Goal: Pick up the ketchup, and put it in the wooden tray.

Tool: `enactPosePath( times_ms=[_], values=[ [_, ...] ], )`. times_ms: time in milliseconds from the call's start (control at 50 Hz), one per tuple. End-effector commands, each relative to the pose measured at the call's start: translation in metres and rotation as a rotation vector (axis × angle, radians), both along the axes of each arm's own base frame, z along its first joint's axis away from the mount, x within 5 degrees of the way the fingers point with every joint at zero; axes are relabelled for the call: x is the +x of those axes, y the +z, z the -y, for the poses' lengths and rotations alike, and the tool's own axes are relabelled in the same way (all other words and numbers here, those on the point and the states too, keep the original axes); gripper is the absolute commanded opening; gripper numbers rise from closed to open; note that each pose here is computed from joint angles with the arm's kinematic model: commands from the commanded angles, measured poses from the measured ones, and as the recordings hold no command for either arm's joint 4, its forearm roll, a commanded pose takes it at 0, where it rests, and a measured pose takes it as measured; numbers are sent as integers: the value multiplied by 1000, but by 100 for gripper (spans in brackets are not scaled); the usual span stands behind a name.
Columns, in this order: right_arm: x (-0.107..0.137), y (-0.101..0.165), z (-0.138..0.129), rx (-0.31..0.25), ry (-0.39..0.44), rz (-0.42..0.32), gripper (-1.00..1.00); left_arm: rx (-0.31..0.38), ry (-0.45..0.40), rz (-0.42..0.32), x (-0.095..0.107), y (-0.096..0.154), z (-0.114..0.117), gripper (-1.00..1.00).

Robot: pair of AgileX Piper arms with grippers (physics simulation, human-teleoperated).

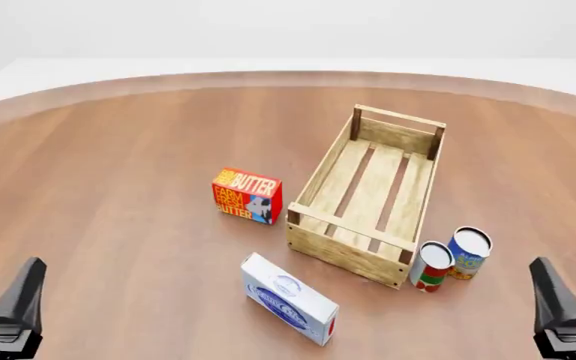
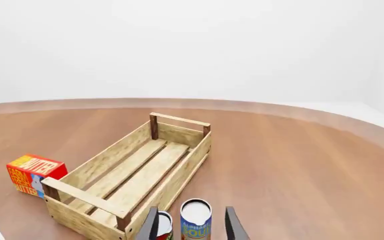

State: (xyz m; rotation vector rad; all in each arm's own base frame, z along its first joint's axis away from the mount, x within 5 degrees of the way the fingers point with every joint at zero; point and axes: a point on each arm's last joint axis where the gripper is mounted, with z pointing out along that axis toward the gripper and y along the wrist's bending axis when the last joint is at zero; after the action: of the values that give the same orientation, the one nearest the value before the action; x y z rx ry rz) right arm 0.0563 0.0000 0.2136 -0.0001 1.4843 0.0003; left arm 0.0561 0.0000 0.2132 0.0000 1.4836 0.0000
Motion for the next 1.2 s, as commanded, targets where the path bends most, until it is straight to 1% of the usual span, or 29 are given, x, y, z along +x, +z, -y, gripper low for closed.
enactPosePath(
  times_ms=[20,200,320,400,440,500,520,540,660,720,760,800,960,1000,1060,1100,1200],
  values=[
    [0,1,0,3,1,-1,100,0,0,0,0,0,0,100],
    [0,2,-1,-17,16,0,100,0,0,0,0,0,0,100],
    [-1,7,-3,-42,49,13,100,0,0,0,0,0,0,100],
    [-3,16,-6,-96,96,38,100,0,0,0,0,0,0,100],
    [-3,15,-7,-85,117,15,100,0,0,0,0,0,0,100],
    [-3,14,-8,-104,144,0,100,0,0,0,0,0,0,100],
    [-2,14,-9,-103,157,-8,100,0,0,0,0,0,0,100],
    [-3,14,-9,-103,157,-8,100,0,0,0,0,0,0,100],
    [4,23,-14,-99,216,-26,100,0,0,0,0,0,0,100],
    [9,27,-16,-111,240,-34,100,0,0,0,0,0,0,100],
    [10,29,-17,-108,247,-32,100,0,0,0,0,0,0,100],
    [13,30,-19,-112,267,-36,100,0,0,0,0,0,0,100],
    [35,31,-36,-139,368,-94,100,0,0,0,0,0,0,100],
    [37,32,-37,-141,377,-98,100,0,0,0,0,0,0,100],
    [49,31,-46,-153,411,-144,100,0,0,0,0,0,0,100],
    [54,33,-51,-161,432,-160,100,0,0,0,0,0,0,100],
    [62,39,-59,-174,464,-184,100,0,0,0,0,0,0,100]
  ],
)
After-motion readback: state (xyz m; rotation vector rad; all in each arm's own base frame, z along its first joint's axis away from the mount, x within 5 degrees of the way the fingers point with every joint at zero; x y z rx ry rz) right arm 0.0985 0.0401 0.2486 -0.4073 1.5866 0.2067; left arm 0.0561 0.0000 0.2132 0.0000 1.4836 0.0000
